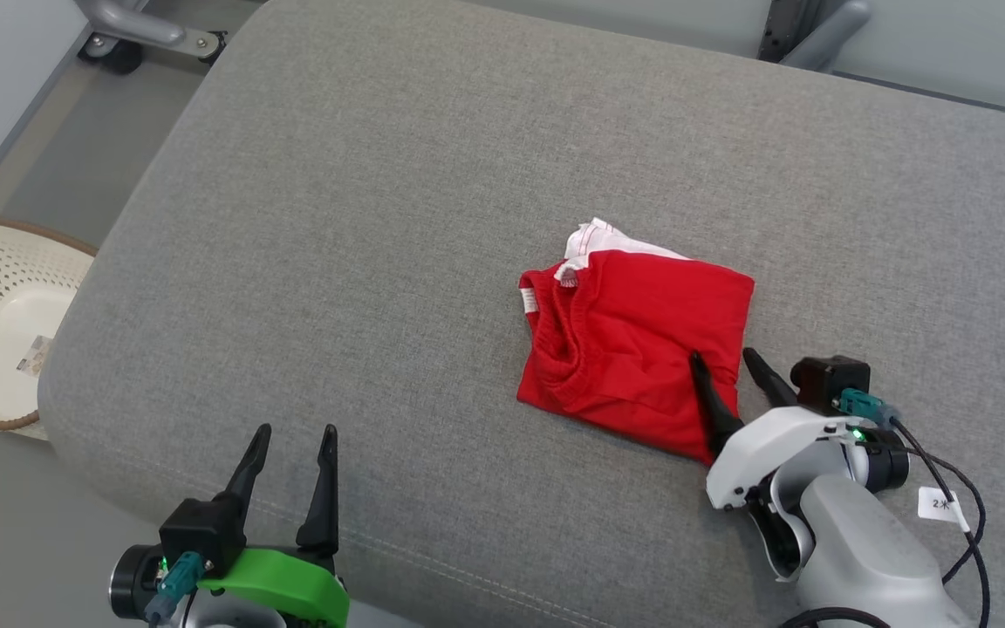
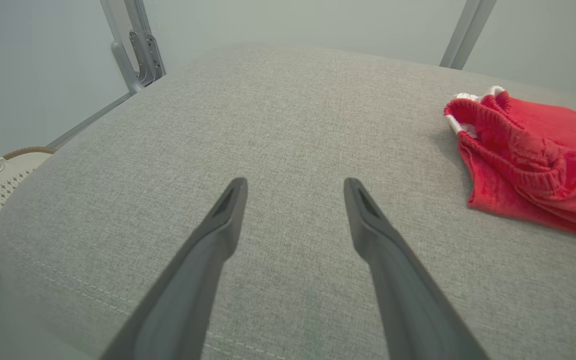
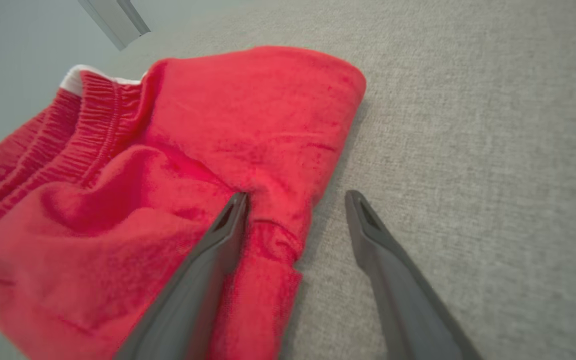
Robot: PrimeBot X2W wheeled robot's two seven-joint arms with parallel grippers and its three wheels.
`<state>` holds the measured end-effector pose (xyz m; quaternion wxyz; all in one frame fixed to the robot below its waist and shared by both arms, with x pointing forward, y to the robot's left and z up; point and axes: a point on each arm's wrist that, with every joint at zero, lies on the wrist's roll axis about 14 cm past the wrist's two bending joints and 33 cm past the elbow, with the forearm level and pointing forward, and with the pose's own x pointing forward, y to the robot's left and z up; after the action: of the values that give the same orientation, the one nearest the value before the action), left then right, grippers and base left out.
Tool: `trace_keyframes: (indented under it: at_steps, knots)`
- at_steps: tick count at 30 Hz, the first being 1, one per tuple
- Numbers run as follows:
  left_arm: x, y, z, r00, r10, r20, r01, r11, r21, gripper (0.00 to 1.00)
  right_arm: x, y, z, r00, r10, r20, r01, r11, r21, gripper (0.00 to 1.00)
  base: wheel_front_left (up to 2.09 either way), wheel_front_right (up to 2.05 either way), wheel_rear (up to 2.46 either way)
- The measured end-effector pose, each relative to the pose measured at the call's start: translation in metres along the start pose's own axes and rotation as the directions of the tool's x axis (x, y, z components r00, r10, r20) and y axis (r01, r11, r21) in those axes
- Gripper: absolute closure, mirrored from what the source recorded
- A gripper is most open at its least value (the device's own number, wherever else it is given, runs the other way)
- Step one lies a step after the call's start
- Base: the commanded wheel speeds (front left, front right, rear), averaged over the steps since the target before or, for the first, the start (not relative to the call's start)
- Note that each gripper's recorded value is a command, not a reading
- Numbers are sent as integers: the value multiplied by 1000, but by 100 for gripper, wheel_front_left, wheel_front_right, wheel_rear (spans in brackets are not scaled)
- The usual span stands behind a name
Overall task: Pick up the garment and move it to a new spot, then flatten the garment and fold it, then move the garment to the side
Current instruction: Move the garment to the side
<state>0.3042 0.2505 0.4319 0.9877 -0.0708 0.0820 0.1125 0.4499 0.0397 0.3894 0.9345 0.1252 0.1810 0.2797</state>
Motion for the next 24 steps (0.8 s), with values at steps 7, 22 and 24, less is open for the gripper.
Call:
trace_keyframes:
  at_steps: [7,22,24]
  knots:
    - [6,0,1,1000,3,-1,-3,1000,6,0,14,11,-6,999,44,-29,-43,999,23,100,0,0,0]
    - [24,-60,-1,982,-191,3,191,982,-6,0,-74,-60,14,973,-210,95,200,975,100,100,0,0,0]
    - [29,-79,-1,969,-246,5,246,969,-7,0,-93,-75,14,957,-270,109,258,960,113,100,0,0,0]
